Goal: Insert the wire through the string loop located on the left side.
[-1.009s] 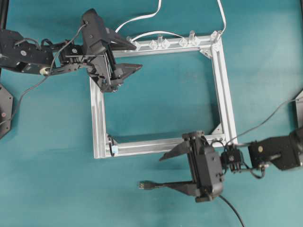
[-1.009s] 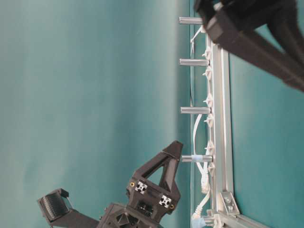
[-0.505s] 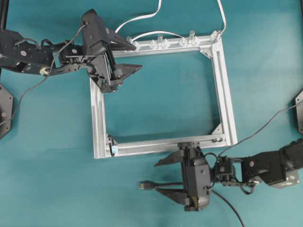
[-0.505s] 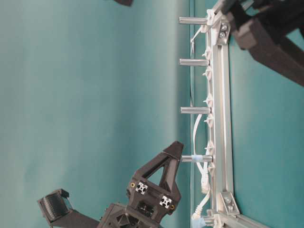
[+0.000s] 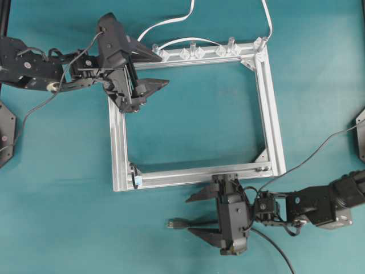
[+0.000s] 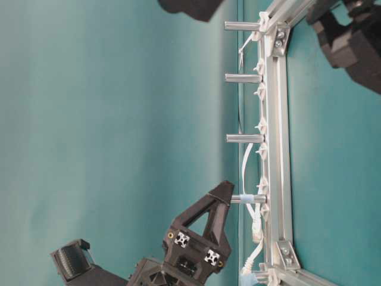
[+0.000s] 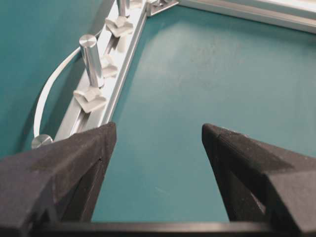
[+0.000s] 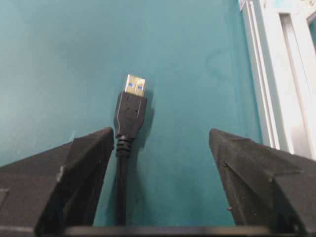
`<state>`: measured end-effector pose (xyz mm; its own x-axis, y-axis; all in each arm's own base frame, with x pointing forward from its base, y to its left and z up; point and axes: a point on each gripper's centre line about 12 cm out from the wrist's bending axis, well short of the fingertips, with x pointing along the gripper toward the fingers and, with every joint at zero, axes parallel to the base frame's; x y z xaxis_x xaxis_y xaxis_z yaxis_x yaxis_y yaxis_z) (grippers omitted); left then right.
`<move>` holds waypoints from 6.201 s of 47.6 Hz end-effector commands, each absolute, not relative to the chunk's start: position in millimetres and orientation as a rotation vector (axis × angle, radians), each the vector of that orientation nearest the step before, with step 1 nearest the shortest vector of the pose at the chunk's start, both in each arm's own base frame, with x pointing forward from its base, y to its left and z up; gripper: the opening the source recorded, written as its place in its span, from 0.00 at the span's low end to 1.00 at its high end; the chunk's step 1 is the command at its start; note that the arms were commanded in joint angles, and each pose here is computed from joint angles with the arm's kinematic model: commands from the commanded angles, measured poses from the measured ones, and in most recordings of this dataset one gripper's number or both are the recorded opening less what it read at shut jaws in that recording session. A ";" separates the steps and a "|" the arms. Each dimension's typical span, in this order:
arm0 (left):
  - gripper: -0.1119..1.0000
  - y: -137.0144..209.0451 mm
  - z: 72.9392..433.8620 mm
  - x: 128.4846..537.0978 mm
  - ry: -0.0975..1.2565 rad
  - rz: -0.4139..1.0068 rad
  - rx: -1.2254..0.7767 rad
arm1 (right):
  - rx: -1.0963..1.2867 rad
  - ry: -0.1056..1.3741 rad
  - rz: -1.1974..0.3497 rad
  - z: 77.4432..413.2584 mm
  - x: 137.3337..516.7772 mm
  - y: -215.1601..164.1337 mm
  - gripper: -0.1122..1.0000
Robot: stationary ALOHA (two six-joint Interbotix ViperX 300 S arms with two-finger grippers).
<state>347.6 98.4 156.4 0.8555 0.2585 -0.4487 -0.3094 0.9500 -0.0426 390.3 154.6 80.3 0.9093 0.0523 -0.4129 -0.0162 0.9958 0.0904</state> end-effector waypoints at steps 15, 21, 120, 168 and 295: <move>0.82 96.4 171.5 345.3 0.419 0.292 -0.098 | 0.093 0.450 0.050 77.0 397.0 161.8 0.84; 0.82 93.8 175.1 338.0 0.420 0.290 -0.100 | 0.089 0.480 0.056 70.0 396.4 163.0 0.84; 0.82 73.1 174.1 315.3 0.443 0.249 -0.103 | 0.116 0.561 0.127 89.2 382.9 172.9 0.20; 0.82 56.6 187.3 298.6 0.472 0.206 -0.100 | 0.077 0.433 0.054 147.1 391.5 119.3 0.20; 0.82 46.8 178.0 277.3 0.507 0.185 -0.098 | 0.033 0.475 0.006 147.2 401.1 69.9 0.20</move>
<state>274.7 47.3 171.0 0.8447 0.1526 -0.5131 -0.2054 0.9775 -0.0473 394.4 69.5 124.9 0.8568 0.0112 -0.5155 0.0026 0.9997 0.0261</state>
